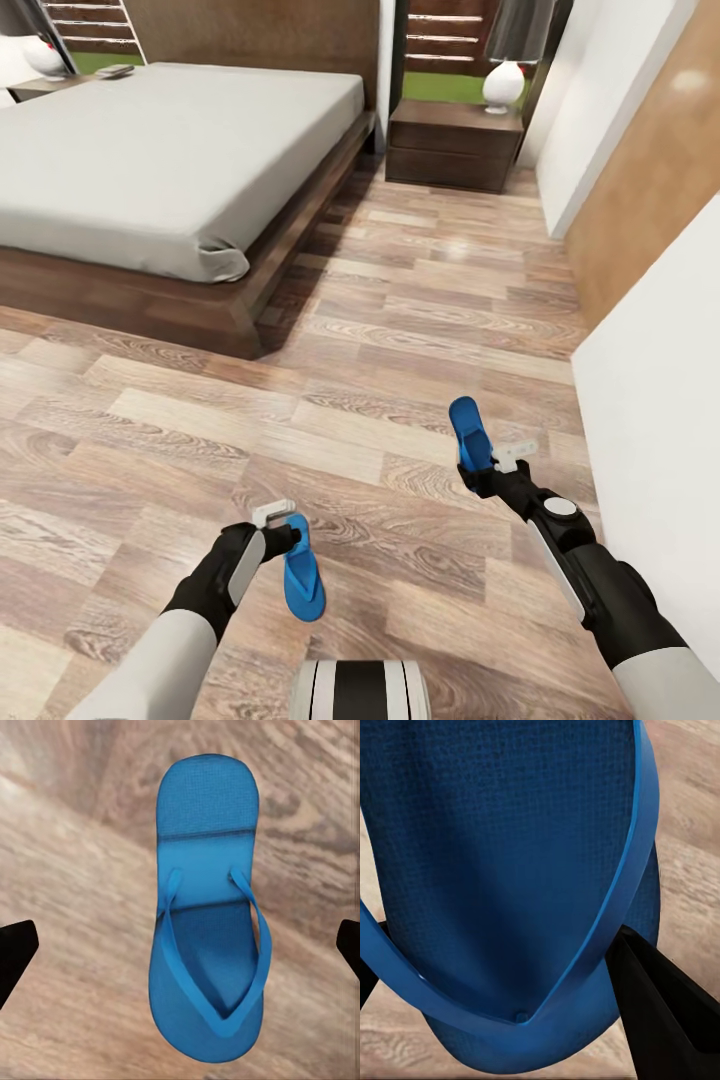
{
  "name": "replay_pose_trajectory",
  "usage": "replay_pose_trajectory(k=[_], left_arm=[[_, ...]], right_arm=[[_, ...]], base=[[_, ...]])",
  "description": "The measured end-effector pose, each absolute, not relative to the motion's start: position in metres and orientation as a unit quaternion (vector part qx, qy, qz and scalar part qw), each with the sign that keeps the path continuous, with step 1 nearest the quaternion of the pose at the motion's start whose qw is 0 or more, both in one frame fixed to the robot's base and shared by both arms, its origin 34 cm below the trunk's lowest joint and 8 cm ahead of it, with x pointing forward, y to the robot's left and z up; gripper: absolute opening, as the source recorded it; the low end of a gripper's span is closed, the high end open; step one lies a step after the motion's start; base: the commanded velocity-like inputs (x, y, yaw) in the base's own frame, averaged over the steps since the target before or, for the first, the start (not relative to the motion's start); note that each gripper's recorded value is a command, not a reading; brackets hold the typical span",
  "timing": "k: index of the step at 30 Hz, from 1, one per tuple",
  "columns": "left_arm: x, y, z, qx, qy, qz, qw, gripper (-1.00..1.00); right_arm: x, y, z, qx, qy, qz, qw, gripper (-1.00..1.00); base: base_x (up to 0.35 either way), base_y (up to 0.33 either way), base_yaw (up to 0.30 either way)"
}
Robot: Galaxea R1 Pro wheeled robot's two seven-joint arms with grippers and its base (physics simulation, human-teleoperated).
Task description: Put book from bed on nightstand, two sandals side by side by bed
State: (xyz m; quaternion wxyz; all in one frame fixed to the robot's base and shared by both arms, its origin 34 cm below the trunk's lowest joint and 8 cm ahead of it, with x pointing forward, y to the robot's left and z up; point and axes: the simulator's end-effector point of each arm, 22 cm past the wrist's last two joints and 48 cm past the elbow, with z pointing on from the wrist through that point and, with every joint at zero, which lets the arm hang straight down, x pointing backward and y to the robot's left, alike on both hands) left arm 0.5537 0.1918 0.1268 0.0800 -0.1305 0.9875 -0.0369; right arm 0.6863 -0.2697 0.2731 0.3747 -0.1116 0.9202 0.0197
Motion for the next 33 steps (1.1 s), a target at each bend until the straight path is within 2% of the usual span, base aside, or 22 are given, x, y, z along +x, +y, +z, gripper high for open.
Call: replay_pose_trajectory(k=[30, 33], left_arm=[[0.513, 0.165, 0.072, -0.119, 0.990, -0.067, 0.032, 1.00], [0.525, 0.168, 0.072, -0.123, 0.988, -0.063, 0.062, 1.00]], right_arm=[[0.654, -0.271, 0.197, -0.109, 0.942, 0.026, 0.316, -1.00], [0.652, -0.271, 0.194, -0.109, 0.943, 0.026, 0.314, -1.00]], base=[[0.000, 0.000, 0.000], [0.000, 0.000, 0.000]])
